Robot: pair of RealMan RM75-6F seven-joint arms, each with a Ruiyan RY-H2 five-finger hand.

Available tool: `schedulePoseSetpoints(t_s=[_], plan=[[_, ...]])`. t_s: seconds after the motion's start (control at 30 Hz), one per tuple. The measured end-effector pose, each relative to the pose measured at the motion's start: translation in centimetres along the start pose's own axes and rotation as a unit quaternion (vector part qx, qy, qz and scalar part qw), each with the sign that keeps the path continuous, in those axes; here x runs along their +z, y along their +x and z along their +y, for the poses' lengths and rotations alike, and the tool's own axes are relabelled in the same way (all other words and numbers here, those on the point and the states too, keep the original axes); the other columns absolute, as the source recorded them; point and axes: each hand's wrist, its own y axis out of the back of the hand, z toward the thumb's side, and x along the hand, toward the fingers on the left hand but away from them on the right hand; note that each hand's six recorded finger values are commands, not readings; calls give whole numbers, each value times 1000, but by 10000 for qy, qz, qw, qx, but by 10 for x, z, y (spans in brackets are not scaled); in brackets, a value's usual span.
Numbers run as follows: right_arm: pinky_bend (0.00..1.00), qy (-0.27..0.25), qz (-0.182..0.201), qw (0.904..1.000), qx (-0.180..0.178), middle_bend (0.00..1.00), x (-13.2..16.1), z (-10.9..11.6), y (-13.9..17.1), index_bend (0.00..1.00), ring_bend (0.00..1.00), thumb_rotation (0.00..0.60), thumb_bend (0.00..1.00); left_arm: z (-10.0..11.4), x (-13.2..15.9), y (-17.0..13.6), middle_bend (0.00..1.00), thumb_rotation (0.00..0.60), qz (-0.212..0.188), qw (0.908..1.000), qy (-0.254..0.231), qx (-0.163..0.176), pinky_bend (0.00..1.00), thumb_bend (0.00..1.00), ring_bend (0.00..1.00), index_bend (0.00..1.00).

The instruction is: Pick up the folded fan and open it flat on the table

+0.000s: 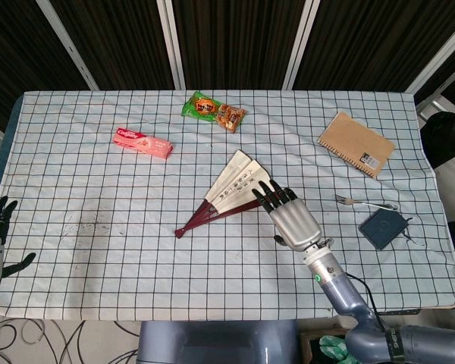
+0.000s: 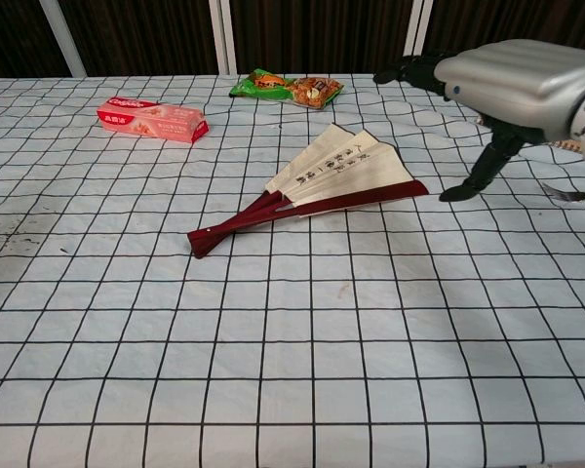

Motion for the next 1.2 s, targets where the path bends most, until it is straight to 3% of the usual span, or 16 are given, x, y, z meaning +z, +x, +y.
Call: schedulePoseSetpoints(t_s=[0.83,1.03,1.13,1.2], plan=[[205,-49,68,9998,189,0,14,-18,14,0,0,600,52,8,2,-4,0,600,-142,9997,-189,43,0,0,0,0],[205,-55,69,9997,231,0,18,-24,8,0,3,600,91,8,3,-2,0,600,-152,9997,-191,35,0,0,0,0],[247,-50,82,9997,236,43,20,-26,2,0,76,600,121,6,3,-2,0,600,-155,9998,-156,12,0,0,0,0],[342,-39,105,9997,240,161,22,-28,-6,2,201,600,142,6,3,-2,0,600,-148,9998,-139,7,0,0,0,0]])
